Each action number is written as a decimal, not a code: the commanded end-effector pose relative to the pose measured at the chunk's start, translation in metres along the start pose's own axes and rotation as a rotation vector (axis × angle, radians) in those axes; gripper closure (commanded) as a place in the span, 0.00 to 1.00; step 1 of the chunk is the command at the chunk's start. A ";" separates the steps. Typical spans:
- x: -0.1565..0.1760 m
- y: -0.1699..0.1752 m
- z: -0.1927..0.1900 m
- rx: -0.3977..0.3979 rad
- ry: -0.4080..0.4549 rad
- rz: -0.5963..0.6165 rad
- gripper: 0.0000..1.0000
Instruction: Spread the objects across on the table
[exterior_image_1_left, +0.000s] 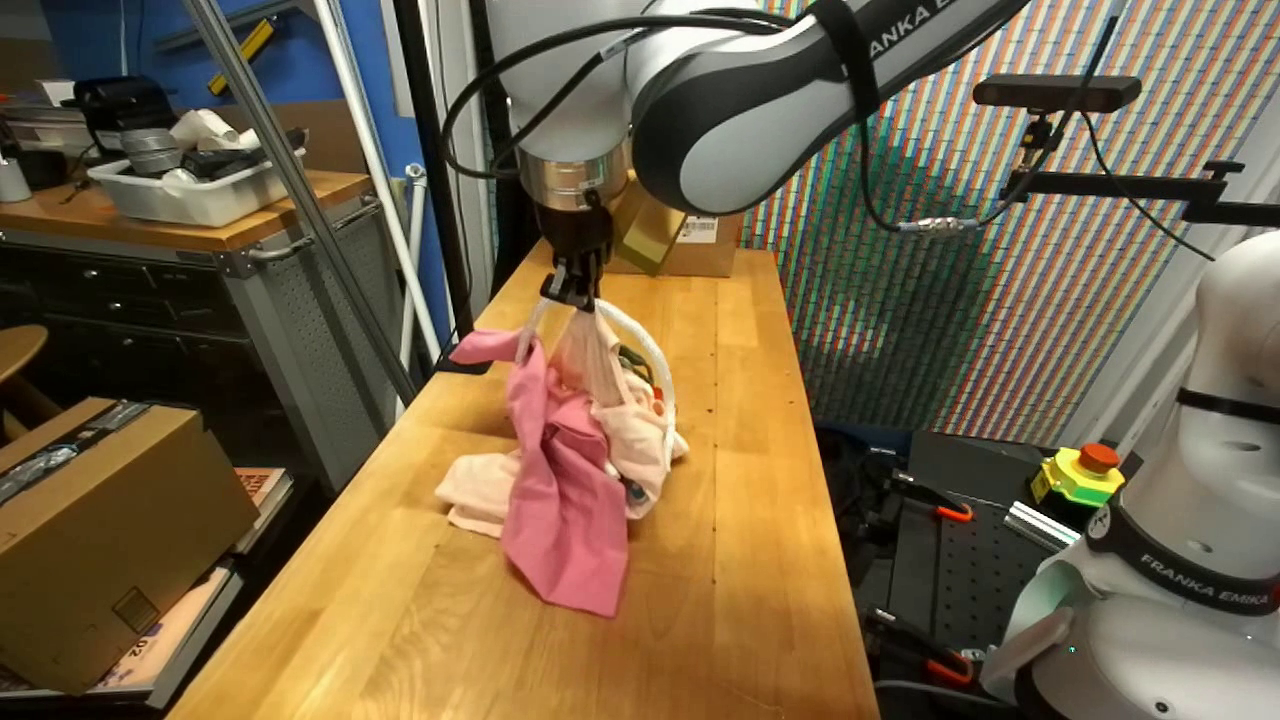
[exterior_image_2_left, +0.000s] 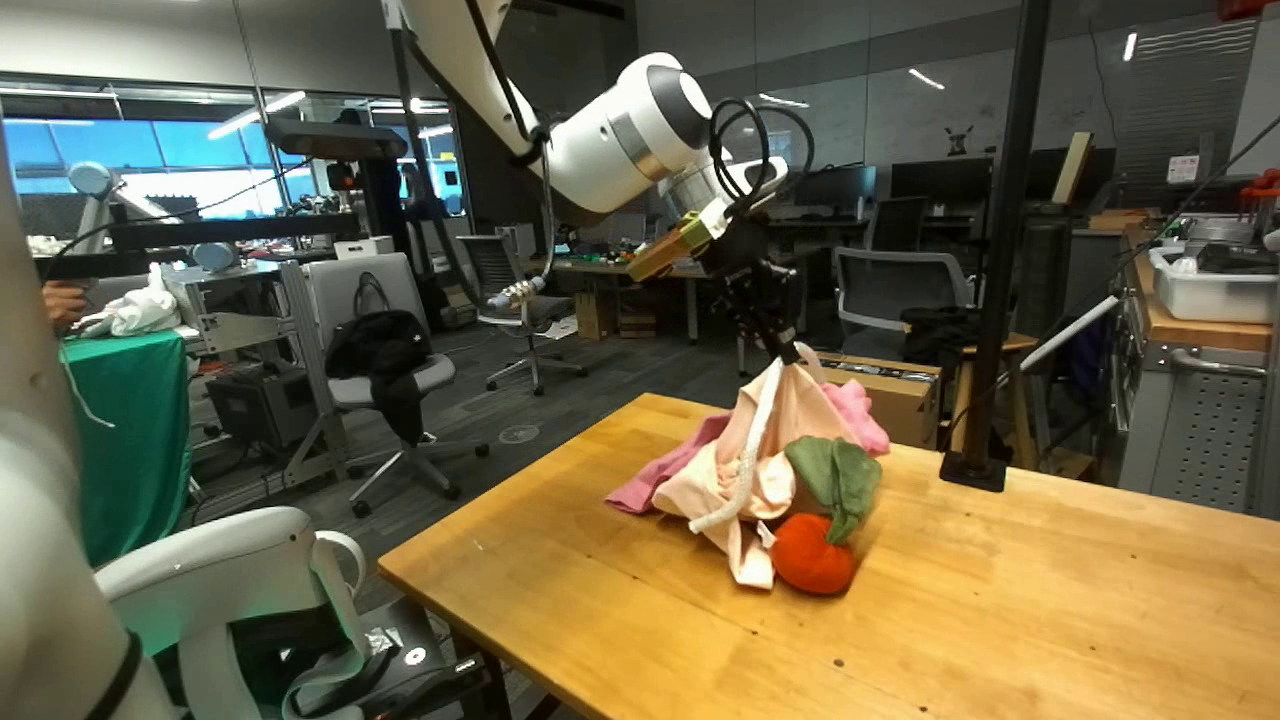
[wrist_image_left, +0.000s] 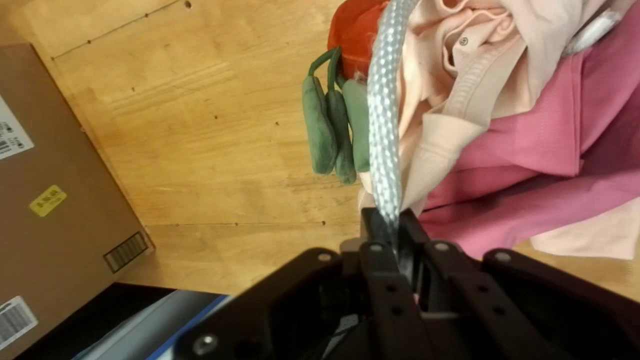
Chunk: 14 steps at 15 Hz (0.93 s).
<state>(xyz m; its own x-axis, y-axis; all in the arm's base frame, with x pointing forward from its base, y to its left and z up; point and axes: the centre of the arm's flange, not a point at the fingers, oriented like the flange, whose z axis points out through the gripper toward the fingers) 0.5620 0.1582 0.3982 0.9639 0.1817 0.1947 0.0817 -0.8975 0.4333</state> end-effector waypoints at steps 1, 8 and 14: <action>-0.001 0.018 -0.032 -0.092 0.066 0.064 0.94; 0.004 0.036 -0.098 -0.131 0.135 0.143 0.94; 0.019 0.042 -0.196 -0.109 0.158 0.197 0.94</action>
<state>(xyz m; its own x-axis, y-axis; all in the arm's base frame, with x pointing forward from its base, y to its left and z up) 0.5334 0.1864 0.5416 0.9152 0.1060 0.3887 -0.1059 -0.8675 0.4859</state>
